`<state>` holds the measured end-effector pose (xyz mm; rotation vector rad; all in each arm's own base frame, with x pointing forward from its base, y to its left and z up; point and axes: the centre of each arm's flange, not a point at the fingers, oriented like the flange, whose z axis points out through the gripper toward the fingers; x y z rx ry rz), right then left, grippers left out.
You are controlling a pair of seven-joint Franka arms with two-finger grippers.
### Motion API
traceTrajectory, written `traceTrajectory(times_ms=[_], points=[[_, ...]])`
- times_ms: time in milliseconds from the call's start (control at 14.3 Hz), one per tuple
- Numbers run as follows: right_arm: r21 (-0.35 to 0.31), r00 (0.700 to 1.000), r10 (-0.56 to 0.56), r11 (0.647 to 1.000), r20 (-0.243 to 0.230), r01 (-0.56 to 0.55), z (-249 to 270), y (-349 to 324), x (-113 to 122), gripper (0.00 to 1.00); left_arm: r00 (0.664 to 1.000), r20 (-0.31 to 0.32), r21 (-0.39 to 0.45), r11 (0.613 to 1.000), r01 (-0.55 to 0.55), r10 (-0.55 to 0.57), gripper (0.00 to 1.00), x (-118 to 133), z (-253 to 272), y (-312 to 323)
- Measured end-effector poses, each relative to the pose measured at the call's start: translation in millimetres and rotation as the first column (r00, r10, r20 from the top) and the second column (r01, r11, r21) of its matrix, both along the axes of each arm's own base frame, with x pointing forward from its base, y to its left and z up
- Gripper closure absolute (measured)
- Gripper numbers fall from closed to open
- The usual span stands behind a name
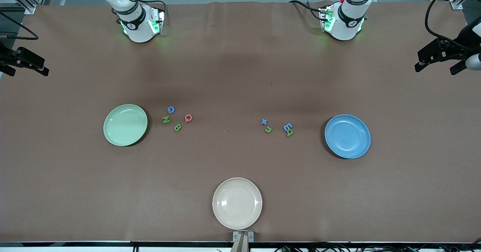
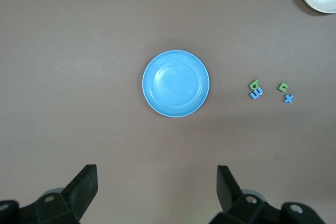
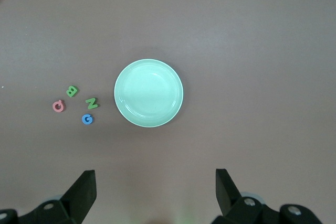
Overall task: Sort upper and lower case letters into plates
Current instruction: 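Reach the left gripper toward the blue letter beside the blue plate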
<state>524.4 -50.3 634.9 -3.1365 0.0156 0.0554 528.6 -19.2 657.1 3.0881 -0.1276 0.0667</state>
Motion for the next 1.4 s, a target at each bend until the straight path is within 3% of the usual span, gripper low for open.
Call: traceTrajectory(times_ms=[629, 769, 979, 1189, 1398], points=[[0.001, 1.000, 0.000, 1.000, -0.005, 0.000, 0, 0, -1, 0.00, 1.000, -0.009, 0.000, 1.000, -0.002, 0.002, 0.00, 0, -2, 1], [0.001, 1.000, 0.000, 1.000, -0.010, 0.000, -1, 0, -1, 0.00, 0.999, -0.051, 0.000, 1.000, -0.009, 0.009, 0.00, 0, -13, 1], [0.000, 1.000, -0.001, 1.000, -0.005, 0.001, 2, 0, -1, 0.00, 0.988, -0.127, 0.008, 0.996, -0.088, 0.089, 0.00, 12, -44, -7], [0.000, 1.000, -0.001, 1.000, 0.002, 0.001, 5, 0, -1, 0.00, 0.953, -0.209, 0.048, 0.976, -0.212, 0.217, 0.00, 28, -90, -60], [0.001, 1.000, -0.001, 1.000, -0.019, 0.001, -6, 0, 4, 0.00, 0.911, -0.215, 0.085, 0.936, -0.341, 0.351, 0.00, 36, -146, -130]])
